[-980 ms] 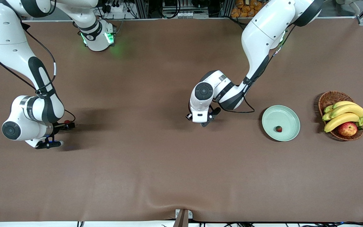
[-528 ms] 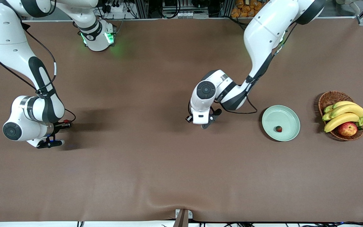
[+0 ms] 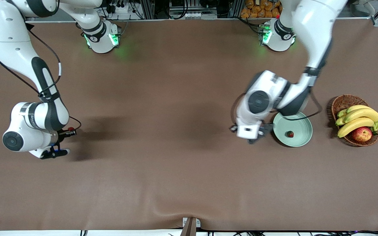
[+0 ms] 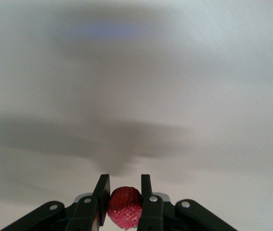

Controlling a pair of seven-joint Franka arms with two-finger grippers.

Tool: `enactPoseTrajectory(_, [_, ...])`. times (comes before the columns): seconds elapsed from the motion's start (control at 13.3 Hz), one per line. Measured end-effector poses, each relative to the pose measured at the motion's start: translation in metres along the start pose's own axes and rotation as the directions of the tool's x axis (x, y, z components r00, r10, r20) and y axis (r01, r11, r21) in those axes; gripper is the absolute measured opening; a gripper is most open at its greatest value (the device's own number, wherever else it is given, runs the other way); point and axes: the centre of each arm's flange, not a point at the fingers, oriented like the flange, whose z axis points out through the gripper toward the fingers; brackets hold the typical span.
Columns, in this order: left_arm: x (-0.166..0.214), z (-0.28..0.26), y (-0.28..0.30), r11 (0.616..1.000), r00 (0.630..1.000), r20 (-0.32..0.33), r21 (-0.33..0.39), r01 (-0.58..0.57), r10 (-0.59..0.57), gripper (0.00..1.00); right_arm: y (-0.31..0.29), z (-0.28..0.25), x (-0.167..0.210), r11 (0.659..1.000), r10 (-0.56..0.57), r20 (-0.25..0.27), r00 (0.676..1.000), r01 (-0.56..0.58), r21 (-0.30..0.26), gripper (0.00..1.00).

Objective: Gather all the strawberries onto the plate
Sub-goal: 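Carry the strawberry onto the green plate with the left gripper and release, then set the last strawberry mid-table with the right gripper while the left gripper returns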

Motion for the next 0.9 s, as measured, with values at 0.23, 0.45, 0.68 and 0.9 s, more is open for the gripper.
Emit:
enactPoseTrajectory(0.23, [0.045, 0.028, -0.064, 0.992, 0.992, 0.058, 0.039, -0.118, 0.116, 0.3, -0.126, -0.015, 0.015, 0.984, 0.132, -0.013, 0.991, -0.13, 0.125, 0.3])
enactPoseTrajectory(0.45, [0.068, 0.052, -0.106, 0.977, 0.973, 0.115, 0.05, -0.205, 0.198, 0.3, -0.259, -0.004, 0.007, 0.934, 0.22, 0.053, 0.974, -0.226, 0.277, 0.3])
enactPoseTrajectory(0.68, [0.089, 0.065, -0.137, 0.959, 0.958, 0.109, 0.077, -0.273, 0.264, 0.37, -0.355, 0.016, -0.003, 0.872, 0.304, 0.075, 0.95, -0.309, 0.38, 0.3])
enactPoseTrajectory(0.9, [0.103, 0.067, -0.155, 0.955, 0.957, 0.095, 0.093, -0.281, 0.272, 0.66, -0.406, 0.042, -0.006, 0.779, 0.392, 0.105, 0.914, -0.39, 0.491, 0.3])
